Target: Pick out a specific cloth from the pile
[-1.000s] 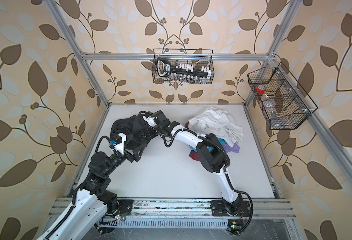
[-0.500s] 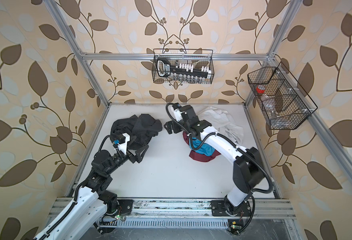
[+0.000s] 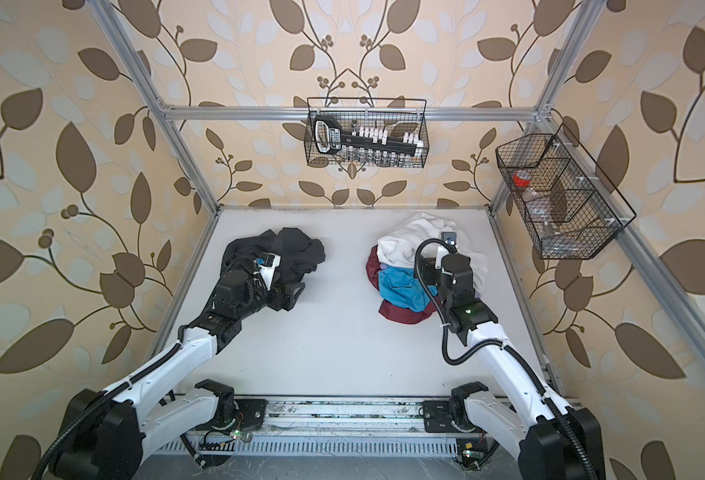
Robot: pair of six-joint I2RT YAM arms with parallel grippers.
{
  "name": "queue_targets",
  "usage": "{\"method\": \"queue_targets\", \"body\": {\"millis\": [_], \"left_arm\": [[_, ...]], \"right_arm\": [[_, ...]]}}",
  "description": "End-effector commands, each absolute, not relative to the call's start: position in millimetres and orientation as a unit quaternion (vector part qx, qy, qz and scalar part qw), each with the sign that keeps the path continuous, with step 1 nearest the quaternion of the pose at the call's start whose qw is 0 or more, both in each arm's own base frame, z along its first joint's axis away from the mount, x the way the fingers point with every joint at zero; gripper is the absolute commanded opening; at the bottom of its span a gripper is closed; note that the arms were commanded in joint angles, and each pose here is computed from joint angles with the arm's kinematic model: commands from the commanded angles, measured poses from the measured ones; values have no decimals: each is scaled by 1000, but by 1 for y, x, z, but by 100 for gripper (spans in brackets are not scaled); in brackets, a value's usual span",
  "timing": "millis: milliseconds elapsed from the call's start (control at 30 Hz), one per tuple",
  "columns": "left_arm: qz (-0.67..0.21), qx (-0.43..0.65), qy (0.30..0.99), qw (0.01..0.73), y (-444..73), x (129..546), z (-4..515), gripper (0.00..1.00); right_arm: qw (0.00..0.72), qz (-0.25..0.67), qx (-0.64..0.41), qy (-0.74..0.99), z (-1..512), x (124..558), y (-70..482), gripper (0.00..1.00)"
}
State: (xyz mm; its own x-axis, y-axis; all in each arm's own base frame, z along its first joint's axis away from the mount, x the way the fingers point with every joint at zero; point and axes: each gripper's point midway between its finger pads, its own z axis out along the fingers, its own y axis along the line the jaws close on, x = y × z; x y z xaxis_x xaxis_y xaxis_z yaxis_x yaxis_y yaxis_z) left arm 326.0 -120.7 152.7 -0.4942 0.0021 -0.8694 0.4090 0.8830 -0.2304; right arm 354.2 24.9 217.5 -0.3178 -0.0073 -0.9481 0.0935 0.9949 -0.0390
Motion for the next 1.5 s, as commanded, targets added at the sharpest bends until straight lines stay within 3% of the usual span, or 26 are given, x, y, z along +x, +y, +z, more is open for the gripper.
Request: {"method": "queue_targets", "body": {"millis": [0,333,567,933,1467], "left_arm": [[-193,55,844,498,-89,352,154,99],[-66,-29,837,543,-18,359,129,99],[-16,-35,797,602,-1,355,135,99],[-21,-27,838,545,-4,379,77,99],[-15,-37,850,525,0,385,75,99]], "right_arm": [[632,-105,55,766,222,358,-4,99],[609,-91,51,786,145,384,-9,100],[608,-84,21,789,121,388,-3,100],[641,-41,52,765,117,370,-21,100],[638,-29,49,768,116,372,-21,100]]}}
